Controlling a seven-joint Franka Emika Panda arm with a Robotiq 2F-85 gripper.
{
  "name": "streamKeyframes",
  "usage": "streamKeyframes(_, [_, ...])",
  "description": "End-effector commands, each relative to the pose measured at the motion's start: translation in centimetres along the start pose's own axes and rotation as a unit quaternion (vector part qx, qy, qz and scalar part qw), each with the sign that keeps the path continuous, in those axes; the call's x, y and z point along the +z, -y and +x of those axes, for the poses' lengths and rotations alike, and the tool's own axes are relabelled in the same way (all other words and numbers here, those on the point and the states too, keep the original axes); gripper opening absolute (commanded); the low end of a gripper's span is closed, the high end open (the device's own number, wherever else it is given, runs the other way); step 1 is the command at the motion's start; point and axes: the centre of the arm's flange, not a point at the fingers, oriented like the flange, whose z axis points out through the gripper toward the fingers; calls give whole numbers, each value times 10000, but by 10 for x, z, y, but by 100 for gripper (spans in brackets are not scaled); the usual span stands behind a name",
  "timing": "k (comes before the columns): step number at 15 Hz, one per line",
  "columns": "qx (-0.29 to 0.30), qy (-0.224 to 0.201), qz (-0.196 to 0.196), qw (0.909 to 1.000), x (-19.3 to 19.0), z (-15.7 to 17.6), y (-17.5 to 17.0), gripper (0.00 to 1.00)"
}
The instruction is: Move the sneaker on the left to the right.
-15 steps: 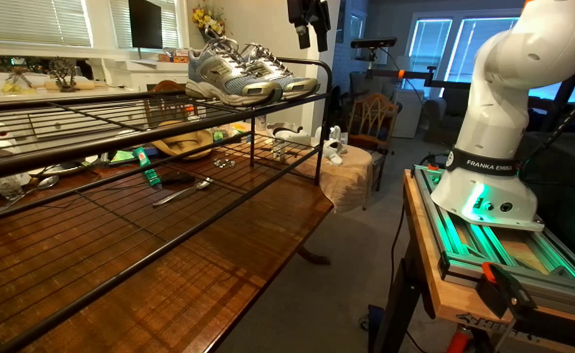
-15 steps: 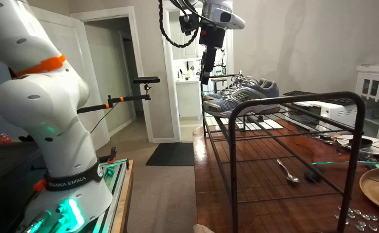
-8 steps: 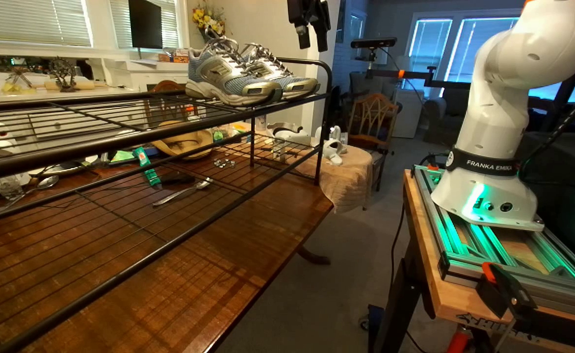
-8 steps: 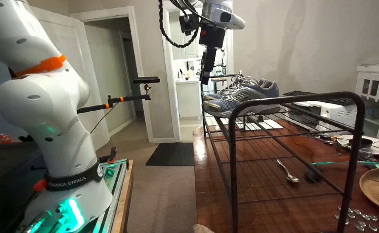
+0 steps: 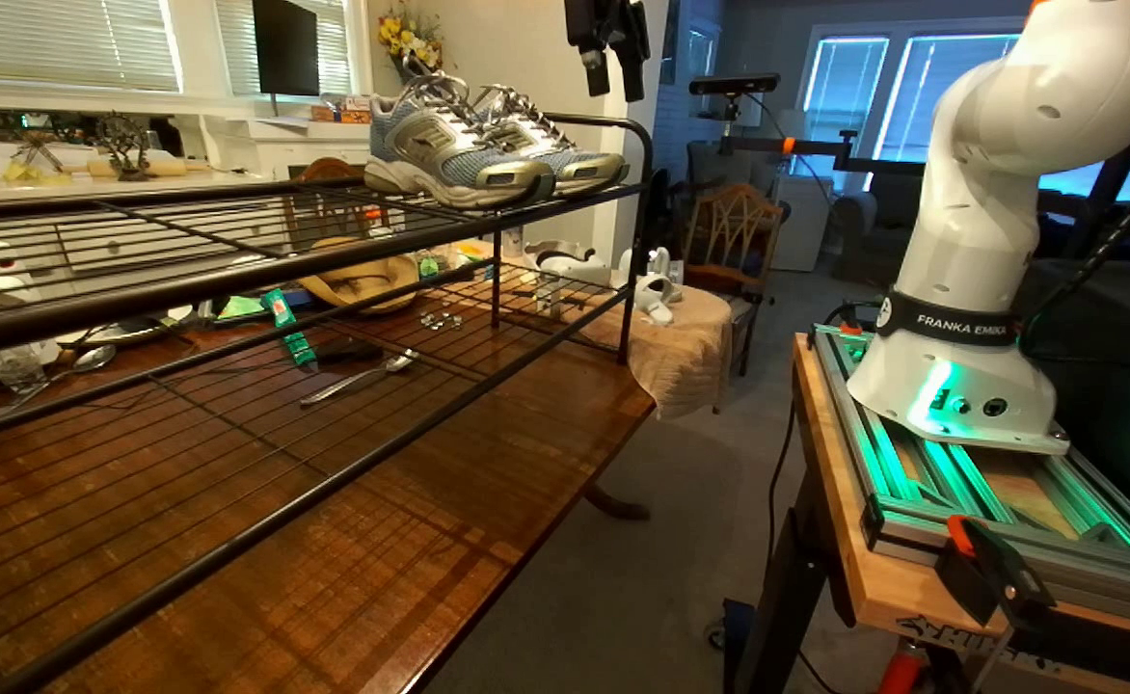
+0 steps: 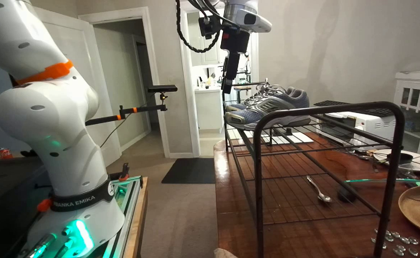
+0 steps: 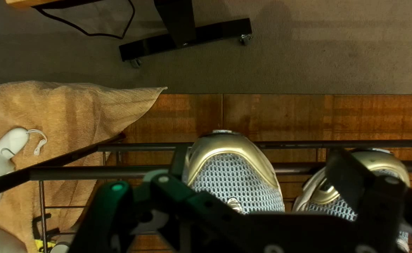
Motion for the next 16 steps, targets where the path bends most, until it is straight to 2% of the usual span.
streamKeyframes(1, [0, 0, 0, 10000, 0, 0, 0, 100])
streamKeyframes(11, [0, 0, 0, 10000, 0, 0, 0, 100])
streamKeyframes(14, [-67, -337, -69, 9994, 4, 13, 4, 100])
streamKeyframes(16, [-200, -725, 24, 9972, 2, 22, 12, 100])
